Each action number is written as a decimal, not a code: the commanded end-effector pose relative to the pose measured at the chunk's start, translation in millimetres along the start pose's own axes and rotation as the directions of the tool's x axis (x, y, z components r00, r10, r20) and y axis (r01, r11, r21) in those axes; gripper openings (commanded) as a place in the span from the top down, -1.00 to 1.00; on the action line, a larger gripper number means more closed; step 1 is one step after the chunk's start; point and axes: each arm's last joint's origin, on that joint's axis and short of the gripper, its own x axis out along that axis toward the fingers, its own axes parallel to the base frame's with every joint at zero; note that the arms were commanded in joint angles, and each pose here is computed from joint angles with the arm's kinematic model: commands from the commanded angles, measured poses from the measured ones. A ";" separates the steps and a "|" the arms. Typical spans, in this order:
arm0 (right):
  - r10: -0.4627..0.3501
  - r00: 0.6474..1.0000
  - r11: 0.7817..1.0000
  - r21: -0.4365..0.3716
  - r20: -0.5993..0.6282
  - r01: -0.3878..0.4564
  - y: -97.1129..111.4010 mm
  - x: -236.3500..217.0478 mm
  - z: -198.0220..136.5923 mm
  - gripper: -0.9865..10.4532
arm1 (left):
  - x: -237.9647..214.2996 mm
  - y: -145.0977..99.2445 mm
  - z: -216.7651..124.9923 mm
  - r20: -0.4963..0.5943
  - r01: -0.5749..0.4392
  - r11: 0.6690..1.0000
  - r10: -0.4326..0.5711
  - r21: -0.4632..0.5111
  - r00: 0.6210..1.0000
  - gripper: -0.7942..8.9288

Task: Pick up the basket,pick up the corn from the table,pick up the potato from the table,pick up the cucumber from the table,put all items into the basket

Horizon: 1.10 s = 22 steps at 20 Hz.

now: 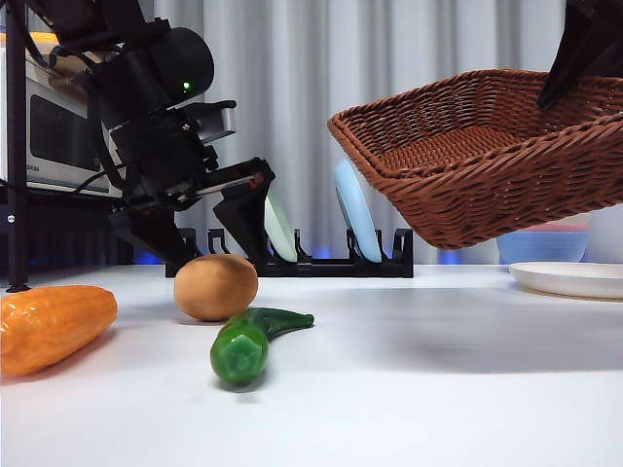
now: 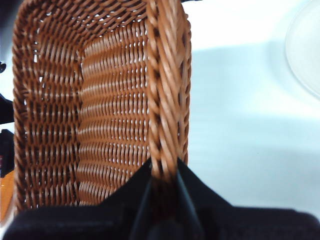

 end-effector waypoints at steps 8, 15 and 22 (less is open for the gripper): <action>0.011 1.000 1.000 0.008 0.022 -0.011 1.6 -2.3 2.8 0.86 | 19.6 1.2 -6.2 -0.054 0.007 0.999 -0.005 0.039 0.999 0.84; 0.021 0.997 1.000 0.013 0.071 -0.021 2.0 -0.2 8.4 0.86 | -56.2 -7.7 6.6 0.076 -0.010 0.998 0.006 0.057 0.997 0.85; 0.051 0.997 0.996 0.074 0.056 -0.055 2.7 26.8 12.4 0.86 | -196.5 -68.6 4.5 0.512 0.117 0.991 -0.134 0.066 0.848 0.85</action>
